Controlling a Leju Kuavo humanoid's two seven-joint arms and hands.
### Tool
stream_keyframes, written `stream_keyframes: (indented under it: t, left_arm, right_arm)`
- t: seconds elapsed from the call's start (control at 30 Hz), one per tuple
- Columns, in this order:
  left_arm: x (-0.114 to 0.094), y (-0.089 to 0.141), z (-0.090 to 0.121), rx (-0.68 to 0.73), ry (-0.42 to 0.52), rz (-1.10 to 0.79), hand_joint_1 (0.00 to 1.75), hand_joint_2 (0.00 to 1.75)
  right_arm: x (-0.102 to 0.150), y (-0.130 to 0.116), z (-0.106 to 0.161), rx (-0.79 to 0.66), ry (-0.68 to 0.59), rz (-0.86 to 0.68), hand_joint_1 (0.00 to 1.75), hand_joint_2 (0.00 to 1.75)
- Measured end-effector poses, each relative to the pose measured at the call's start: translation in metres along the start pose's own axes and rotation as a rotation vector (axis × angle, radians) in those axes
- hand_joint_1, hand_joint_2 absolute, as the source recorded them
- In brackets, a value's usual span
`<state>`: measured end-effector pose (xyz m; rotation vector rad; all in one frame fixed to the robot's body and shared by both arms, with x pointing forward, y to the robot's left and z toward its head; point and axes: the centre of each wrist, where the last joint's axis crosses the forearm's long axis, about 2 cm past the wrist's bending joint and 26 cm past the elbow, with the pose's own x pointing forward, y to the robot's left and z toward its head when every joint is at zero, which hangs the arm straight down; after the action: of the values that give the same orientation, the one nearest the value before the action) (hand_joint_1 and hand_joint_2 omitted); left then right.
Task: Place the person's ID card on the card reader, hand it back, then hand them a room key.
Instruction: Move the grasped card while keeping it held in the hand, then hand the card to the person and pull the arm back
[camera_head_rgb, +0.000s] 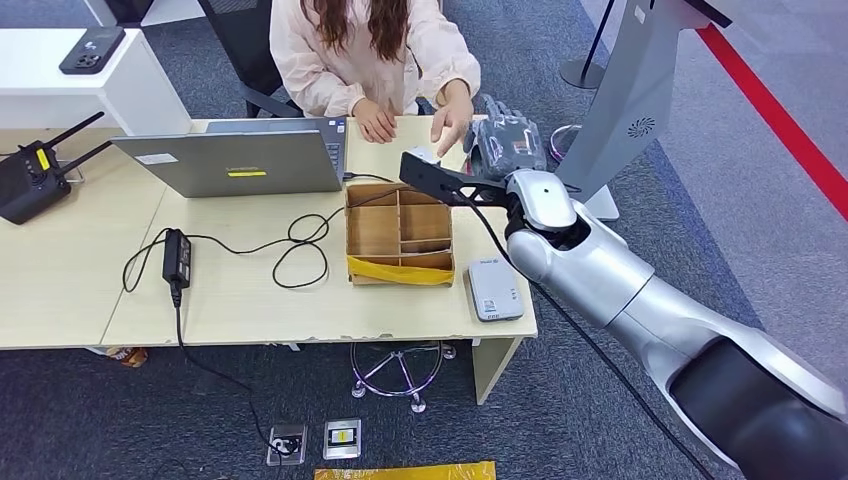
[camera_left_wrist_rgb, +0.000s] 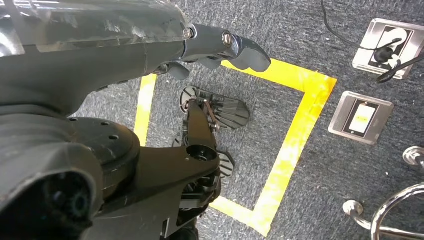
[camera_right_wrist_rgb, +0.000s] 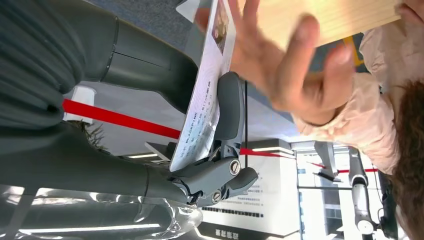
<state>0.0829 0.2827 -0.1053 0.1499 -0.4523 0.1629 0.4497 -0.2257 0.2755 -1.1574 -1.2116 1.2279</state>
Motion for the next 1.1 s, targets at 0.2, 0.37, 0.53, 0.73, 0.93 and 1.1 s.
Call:
stream_keyframes:
  t: [0.2, 0.37, 0.53, 0.73, 0.93, 1.1]
  left_arm:
    - [-0.001, 0.001, 0.0, 0.011, 0.007, 0.028, 0.0, 0.0]
    - [-0.005, 0.002, 0.001, 0.015, 0.017, 0.036, 0.0, 0.0]
    - [-0.007, 0.003, 0.002, 0.023, 0.024, 0.045, 0.0, 0.0]
    - [-0.008, 0.003, 0.002, 0.024, 0.025, 0.046, 0.0, 0.0]
    - [-0.008, 0.003, 0.002, 0.022, 0.025, 0.047, 0.0, 0.0]
    - [-0.01, 0.004, 0.002, 0.024, 0.022, 0.047, 0.0, 0.0]
  right_arm:
    - [0.009, 0.01, -0.003, 0.026, -0.006, -0.009, 1.75, 1.75]
    - [0.002, 0.018, -0.006, 0.035, 0.017, -0.017, 1.75, 1.75]
    - [-0.003, 0.026, -0.007, 0.049, 0.049, -0.017, 1.75, 1.75]
    - [-0.006, 0.032, -0.005, 0.055, 0.077, -0.013, 0.0, 0.0]
    - [-0.009, 0.042, -0.001, 0.014, 0.083, -0.007, 0.0, 0.0]
    - [-0.009, 0.044, 0.001, -0.001, 0.081, -0.015, 0.0, 0.0]
